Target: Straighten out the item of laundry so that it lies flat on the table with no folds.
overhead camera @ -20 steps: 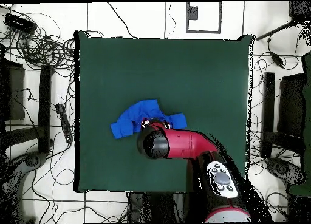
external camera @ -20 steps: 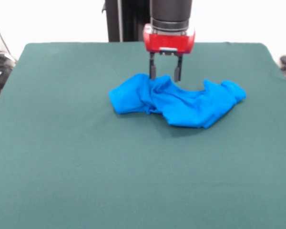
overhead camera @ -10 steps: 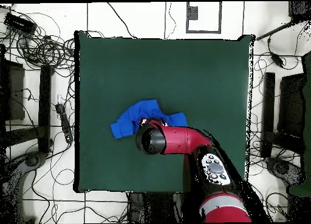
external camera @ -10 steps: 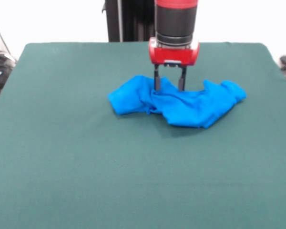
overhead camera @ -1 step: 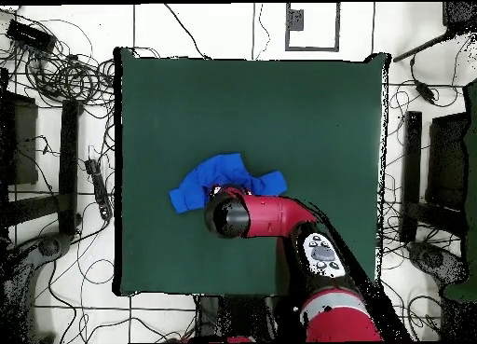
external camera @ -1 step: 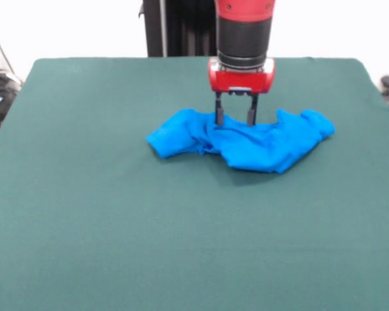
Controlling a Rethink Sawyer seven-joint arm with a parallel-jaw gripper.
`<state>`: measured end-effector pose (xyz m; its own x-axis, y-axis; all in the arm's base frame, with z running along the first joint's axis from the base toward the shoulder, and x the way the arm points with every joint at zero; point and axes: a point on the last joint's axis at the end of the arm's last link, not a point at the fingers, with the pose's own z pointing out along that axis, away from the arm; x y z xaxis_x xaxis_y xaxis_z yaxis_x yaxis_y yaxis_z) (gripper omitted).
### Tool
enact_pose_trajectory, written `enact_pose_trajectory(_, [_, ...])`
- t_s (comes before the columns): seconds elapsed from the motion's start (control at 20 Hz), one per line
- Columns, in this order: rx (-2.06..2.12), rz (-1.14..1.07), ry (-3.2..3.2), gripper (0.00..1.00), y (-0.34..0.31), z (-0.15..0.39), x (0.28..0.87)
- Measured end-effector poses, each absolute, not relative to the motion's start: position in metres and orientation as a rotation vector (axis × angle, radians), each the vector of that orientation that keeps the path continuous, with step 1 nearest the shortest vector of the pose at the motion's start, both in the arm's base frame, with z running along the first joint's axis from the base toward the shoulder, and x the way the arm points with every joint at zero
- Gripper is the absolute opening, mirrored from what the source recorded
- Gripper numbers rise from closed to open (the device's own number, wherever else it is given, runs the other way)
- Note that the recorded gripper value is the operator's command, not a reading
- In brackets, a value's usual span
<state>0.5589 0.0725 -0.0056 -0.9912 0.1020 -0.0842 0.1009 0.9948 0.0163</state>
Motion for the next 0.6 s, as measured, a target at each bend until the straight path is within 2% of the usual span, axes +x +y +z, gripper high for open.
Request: enact_pose_trajectory(0.6, [0.112,0.021,3.076,1.00,0.089,-0.015,0.549])
